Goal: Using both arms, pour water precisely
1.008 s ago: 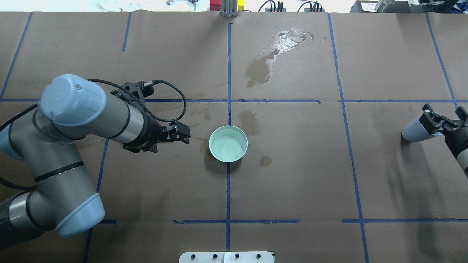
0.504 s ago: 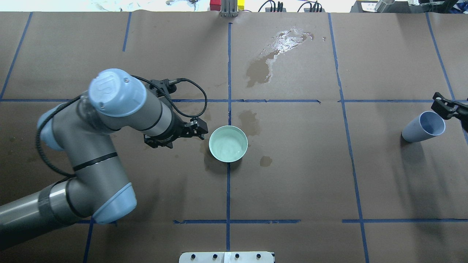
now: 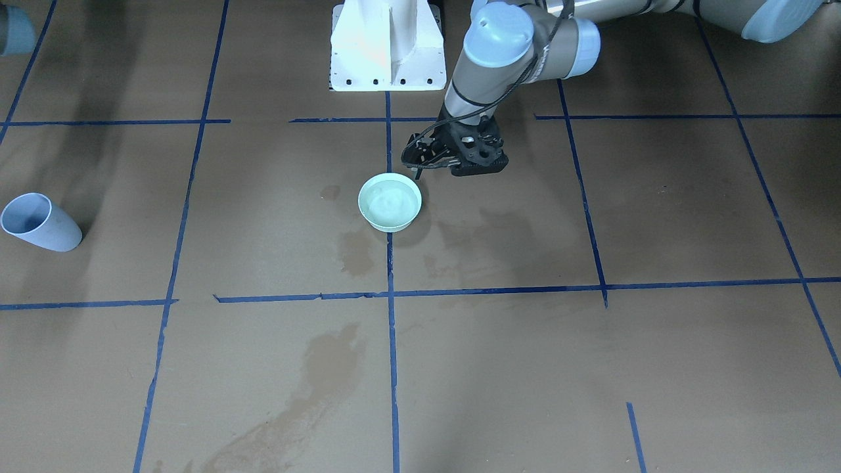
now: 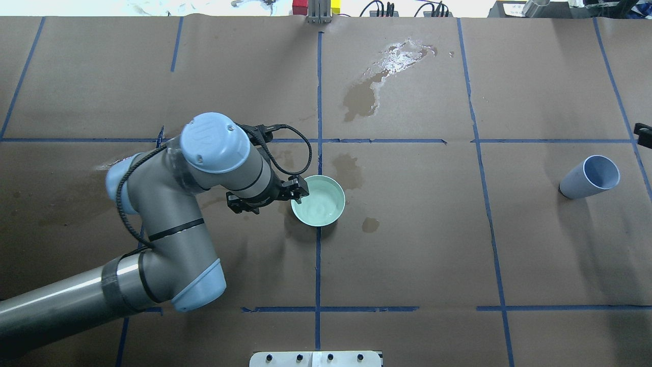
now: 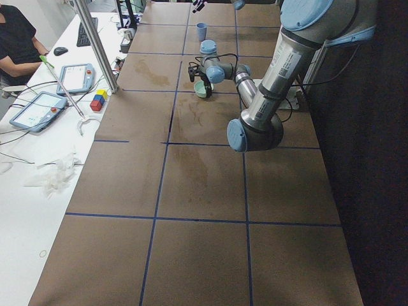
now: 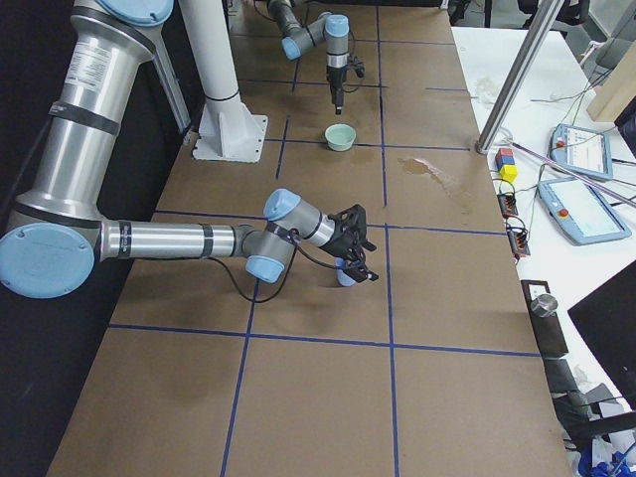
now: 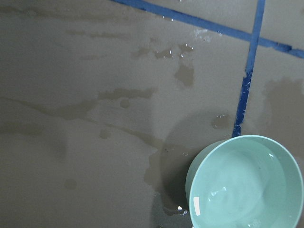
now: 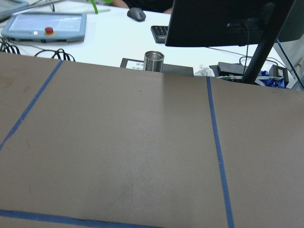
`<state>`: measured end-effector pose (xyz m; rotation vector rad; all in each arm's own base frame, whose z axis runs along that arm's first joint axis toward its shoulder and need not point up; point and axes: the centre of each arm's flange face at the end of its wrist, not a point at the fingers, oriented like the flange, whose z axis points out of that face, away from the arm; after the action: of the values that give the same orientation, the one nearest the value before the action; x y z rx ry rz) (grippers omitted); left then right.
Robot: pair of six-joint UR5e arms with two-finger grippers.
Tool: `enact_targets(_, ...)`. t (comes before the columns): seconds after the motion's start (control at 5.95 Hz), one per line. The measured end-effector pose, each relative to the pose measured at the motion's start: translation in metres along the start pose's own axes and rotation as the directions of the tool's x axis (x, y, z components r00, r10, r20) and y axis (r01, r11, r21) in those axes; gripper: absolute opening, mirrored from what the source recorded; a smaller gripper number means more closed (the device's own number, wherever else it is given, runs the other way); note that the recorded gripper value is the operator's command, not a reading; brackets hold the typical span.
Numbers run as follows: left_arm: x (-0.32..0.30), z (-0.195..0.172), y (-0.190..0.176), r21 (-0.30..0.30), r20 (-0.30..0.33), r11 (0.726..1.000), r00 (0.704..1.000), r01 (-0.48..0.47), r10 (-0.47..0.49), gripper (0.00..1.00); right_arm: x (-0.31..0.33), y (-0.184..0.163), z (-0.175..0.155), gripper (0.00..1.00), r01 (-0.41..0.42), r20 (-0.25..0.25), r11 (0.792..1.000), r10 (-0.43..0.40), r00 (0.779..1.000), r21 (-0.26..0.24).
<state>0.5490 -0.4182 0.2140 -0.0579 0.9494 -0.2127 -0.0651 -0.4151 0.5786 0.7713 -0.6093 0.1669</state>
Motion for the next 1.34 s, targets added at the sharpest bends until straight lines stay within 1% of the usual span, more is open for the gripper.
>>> enact_targets(0.17, 0.006, 0.014, -0.001, -0.003, 0.019, 1.000, 1.000, 0.003, -0.003, 0.65, 0.029, -0.013, -0.008, 1.00, 0.067, 0.011, 0.995, -0.067, 0.998, -0.067)
enact_targets(0.34, 0.008, 0.021, 0.000, -0.007, 0.030, 1.000, 1.000, 0.003, -0.003, 0.55, 0.054, -0.024, -0.018, 1.00, 0.103, 0.040, 0.986, -0.098, 0.994, -0.132)
enact_targets(0.5, 0.009, 0.026, 0.001, -0.010, 0.035, 1.000, 0.999, 0.002, -0.002, 0.48, 0.072, -0.031, -0.027, 1.00, 0.108, 0.077, 0.978, -0.095, 0.992, -0.180)
enact_targets(0.67, 0.014, 0.030, 0.001, -0.012, 0.040, 1.000, 0.999, 0.001, -0.001, 0.45, 0.084, -0.032, -0.033, 1.00, 0.130, 0.106, 0.969, -0.110, 0.988, -0.211)
enact_targets(0.84, 0.019, 0.033, 0.000, -0.013, 0.042, 1.000, 0.999, 0.001, -0.001, 0.42, 0.092, -0.032, -0.037, 1.00, 0.156, 0.117, 0.963, -0.133, 0.984, -0.222)
enact_targets(1.01, 0.022, 0.034, 0.000, -0.014, 0.044, 1.000, 0.999, 0.001, 0.000, 0.37, 0.098, -0.031, -0.040, 1.00, 0.161, 0.117, 0.962, -0.137, 0.984, -0.222)
enact_targets(1.34, 0.022, 0.039, 0.000, -0.016, 0.044, 1.000, 0.999, 0.000, 0.001, 0.36, 0.104, -0.030, -0.045, 1.00, 0.154, 0.131, 0.963, -0.127, 0.983, -0.222)
